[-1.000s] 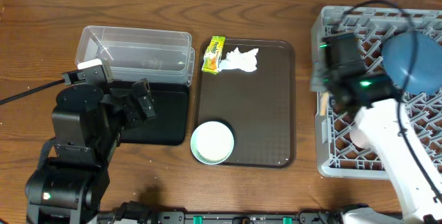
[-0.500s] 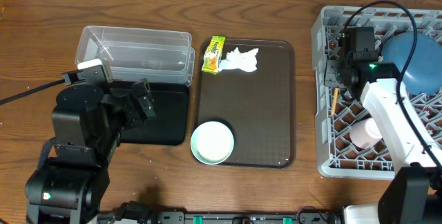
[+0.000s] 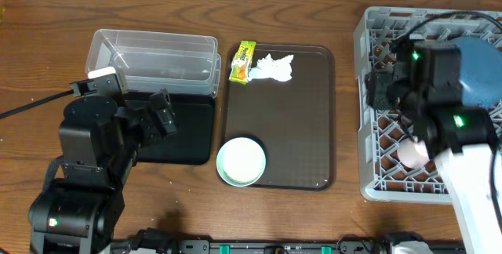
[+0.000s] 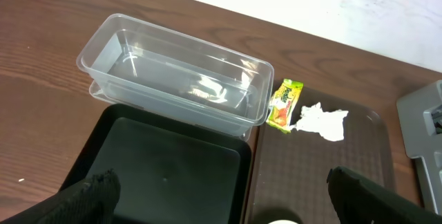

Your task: Sort waste into correct bins and load items into the dishwasher rack

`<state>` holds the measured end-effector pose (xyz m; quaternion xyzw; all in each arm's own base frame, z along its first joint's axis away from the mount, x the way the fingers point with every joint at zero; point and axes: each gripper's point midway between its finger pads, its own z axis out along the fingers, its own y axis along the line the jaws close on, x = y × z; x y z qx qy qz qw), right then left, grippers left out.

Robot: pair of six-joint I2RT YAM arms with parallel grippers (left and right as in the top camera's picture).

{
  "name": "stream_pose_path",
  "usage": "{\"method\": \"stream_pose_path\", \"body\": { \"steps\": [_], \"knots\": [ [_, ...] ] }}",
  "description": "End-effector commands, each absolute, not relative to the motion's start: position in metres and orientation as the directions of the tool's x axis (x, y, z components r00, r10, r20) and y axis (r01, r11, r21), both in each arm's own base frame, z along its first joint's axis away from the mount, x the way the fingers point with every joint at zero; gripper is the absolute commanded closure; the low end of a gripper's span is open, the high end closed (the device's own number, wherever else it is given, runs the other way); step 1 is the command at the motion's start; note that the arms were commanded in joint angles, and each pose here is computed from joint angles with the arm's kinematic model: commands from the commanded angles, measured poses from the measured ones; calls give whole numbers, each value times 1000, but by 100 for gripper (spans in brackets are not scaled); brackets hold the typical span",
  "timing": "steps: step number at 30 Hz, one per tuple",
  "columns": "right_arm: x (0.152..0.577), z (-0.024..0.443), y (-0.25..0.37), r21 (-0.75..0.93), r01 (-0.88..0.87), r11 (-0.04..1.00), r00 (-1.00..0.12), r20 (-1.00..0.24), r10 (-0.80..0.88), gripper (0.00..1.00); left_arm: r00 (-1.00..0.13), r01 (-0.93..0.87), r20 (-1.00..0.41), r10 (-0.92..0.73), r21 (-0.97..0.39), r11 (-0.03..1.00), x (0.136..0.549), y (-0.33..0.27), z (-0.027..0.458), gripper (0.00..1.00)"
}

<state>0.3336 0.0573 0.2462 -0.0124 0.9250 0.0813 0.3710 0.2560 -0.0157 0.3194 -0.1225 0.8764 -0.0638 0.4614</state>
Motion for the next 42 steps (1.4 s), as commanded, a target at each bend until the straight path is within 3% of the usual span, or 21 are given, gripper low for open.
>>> {"method": "stream_pose_path", "body": {
  "steps": [1,7,13,17,18,19,25,31,36,42],
  "knots": [
    [312,274,88,186,-210,960,-682,-731,-7,41,-533,-168,-799,-278,-221,961,256,-12,323,2],
    [286,285,133,231,-347,909,-668,-741,-66,39,-533,-168,-799,-278,-221,961,256,-12,323,2],
    [278,266,175,239,-437,867,-697,-700,-158,38,-533,-168,-799,-278,-221,961,256,-12,323,2],
    [275,255,190,249,-465,850,-713,-674,-193,26,-534,-168,-799,-278,-221,961,256,-13,322,2],
    [275,256,193,258,-462,849,-715,-674,-184,19,-534,-168,-799,-278,-221,961,256,-13,322,2],
    [275,257,195,269,-456,848,-717,-675,-171,1,-534,-168,-799,-278,-221,961,256,-13,322,2],
    [276,263,202,415,-342,843,-782,-623,-11,1,-533,-168,-799,-278,-221,961,256,-12,323,2],
    [265,249,176,381,-271,884,-827,-563,-11,1,-533,-168,-799,-278,-221,961,256,-12,323,2],
    [268,284,129,342,-247,907,-731,-680,58,1,-534,-168,-799,-278,-221,961,256,-13,322,2],
    [254,321,73,51,-277,959,-522,-847,-106,1,-534,-168,-799,-278,-221,961,256,-13,322,2]
  ]
}}
